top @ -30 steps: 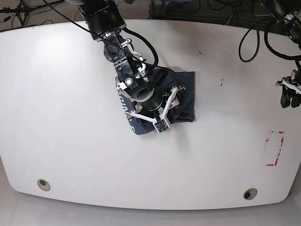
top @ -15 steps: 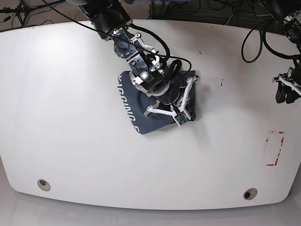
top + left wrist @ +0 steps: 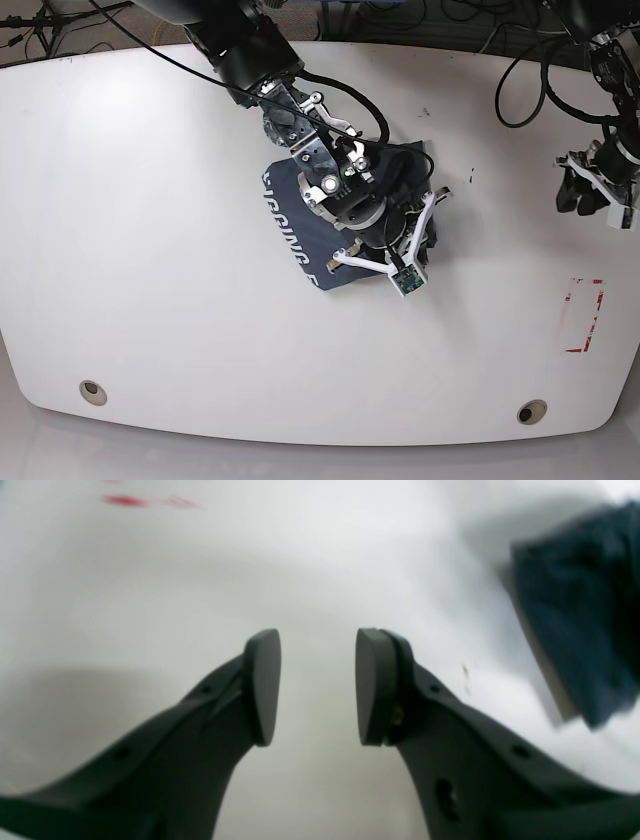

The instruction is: Fold the T-shirt properly

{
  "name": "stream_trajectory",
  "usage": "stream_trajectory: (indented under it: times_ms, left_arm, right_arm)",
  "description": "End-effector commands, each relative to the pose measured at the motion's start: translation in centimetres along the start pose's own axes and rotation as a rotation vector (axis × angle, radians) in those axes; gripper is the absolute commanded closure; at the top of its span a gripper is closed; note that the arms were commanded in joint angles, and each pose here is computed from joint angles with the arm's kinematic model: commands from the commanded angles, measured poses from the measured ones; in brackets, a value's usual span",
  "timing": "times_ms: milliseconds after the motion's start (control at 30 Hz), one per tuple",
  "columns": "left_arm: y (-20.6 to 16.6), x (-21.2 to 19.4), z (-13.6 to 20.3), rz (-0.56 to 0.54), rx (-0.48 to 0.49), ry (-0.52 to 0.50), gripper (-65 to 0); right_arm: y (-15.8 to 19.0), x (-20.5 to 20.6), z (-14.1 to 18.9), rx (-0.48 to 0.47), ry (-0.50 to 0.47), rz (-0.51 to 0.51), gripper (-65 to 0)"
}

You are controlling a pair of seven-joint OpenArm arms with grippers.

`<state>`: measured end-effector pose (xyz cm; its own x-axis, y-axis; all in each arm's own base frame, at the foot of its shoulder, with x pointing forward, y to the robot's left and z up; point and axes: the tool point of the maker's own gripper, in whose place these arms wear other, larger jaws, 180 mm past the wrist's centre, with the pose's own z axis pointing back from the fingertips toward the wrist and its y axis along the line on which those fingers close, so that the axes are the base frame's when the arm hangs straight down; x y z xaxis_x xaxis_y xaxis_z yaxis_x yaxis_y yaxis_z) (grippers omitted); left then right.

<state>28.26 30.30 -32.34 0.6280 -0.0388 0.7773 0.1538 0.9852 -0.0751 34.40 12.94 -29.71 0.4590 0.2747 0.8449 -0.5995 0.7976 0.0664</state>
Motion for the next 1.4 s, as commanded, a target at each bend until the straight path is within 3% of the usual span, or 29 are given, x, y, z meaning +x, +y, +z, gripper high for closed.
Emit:
stream_trajectory:
  times_ms: [0, 133, 200, 333, 467, 633, 767, 1033, 1367]
  left_arm:
    - [-1.4, 0.8, -0.7, -0.048, -0.036, -0.008, -23.3]
    - [-3.5, 0.1, -1.9, -0.047, -0.081, 0.007, -23.3]
    - [-4.2, -0.2, -2.2, -0.038, -0.093, 0.011, -23.3]
    - [-5.8, -0.9, -3.0, -0.038, -0.123, 0.028, -23.3]
    - [-7.2, -1.4, -3.6, -0.049, -0.146, 0.046, -23.3]
    - [-8.1, -1.9, -4.2, -0.061, -0.164, 0.068, -23.3]
    - [-9.9, -1.7, -4.5, -0.098, -0.206, 0.069, -23.3]
    - [-12.0, 2.0, -3.7, -0.193, -0.225, -0.02, -23.3]
    - [-11.6, 8.0, -3.1, -0.208, -0.194, -0.177, -23.3]
  right_arm:
    - [0.9, 1.9, -0.3, 0.027, -0.052, 0.0, 0.0]
    - [1.7, 0.9, -1.0, 0.041, -0.021, 0.01, -1.9]
    - [1.9, 0.9, -1.3, 0.044, -0.012, 0.026, -6.5]
    - [2.2, 1.1, -1.8, 0.055, -0.014, 0.046, -21.1]
    - [2.2, 2.3, -1.8, 0.055, -0.079, 0.045, -35.4]
    - [2.3, 3.2, -1.5, 0.058, -0.117, 0.045, -49.5]
    - [2.1, 5.0, 0.4, 0.055, -0.173, 0.018, -50.7]
    - [-0.9, 3.5, 5.6, -0.01, -0.223, -0.038, -50.7]
    - [-2.4, -2.7, 7.6, -0.056, -0.114, -0.029, -49.5]
